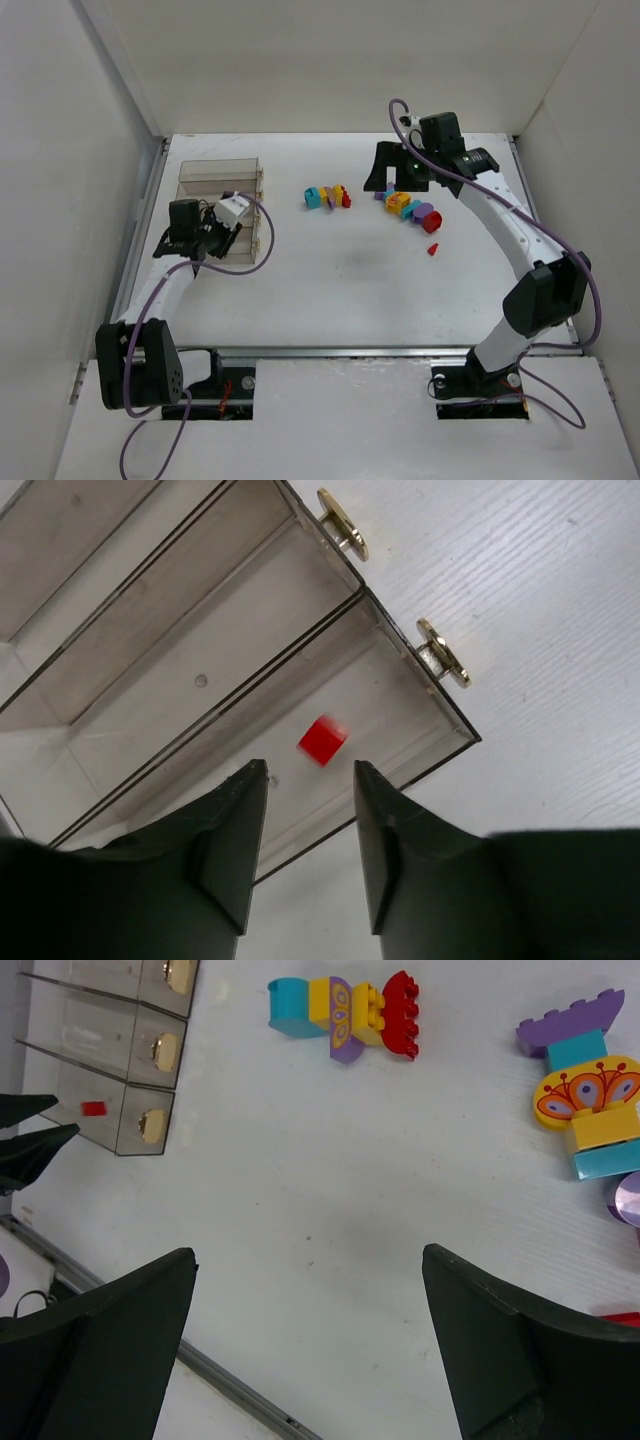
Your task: Sort the legos into containers by color
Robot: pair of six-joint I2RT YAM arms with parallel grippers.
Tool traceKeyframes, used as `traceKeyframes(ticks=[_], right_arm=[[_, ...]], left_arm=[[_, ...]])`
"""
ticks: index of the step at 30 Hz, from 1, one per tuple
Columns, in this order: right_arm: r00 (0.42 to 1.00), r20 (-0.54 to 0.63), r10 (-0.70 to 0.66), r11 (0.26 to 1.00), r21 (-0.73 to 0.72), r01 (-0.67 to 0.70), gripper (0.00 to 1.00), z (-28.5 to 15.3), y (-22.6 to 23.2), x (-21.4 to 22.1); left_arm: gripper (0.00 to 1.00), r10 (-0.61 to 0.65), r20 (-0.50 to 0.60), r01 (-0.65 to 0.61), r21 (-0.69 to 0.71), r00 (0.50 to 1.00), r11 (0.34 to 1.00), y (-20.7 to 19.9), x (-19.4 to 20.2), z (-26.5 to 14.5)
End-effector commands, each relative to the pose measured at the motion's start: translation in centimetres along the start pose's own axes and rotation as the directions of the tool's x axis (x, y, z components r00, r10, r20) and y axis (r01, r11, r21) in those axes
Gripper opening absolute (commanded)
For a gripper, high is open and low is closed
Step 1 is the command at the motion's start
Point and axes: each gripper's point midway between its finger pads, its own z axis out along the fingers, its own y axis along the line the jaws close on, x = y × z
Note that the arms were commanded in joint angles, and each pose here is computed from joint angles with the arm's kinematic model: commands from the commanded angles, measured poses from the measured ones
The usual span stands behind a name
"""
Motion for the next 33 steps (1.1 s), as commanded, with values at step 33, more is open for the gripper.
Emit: traceKeyframes(ticks=[33], right_arm=[[0.856, 0.092, 0.509, 0.68, 0.567, -0.465, 0.62, 1.4, -22.4, 12.5]], left_arm=[[0.53, -0.12, 0.276, 0.095, 0.102, 0.954, 0.99, -1.0, -13.0, -3.3]])
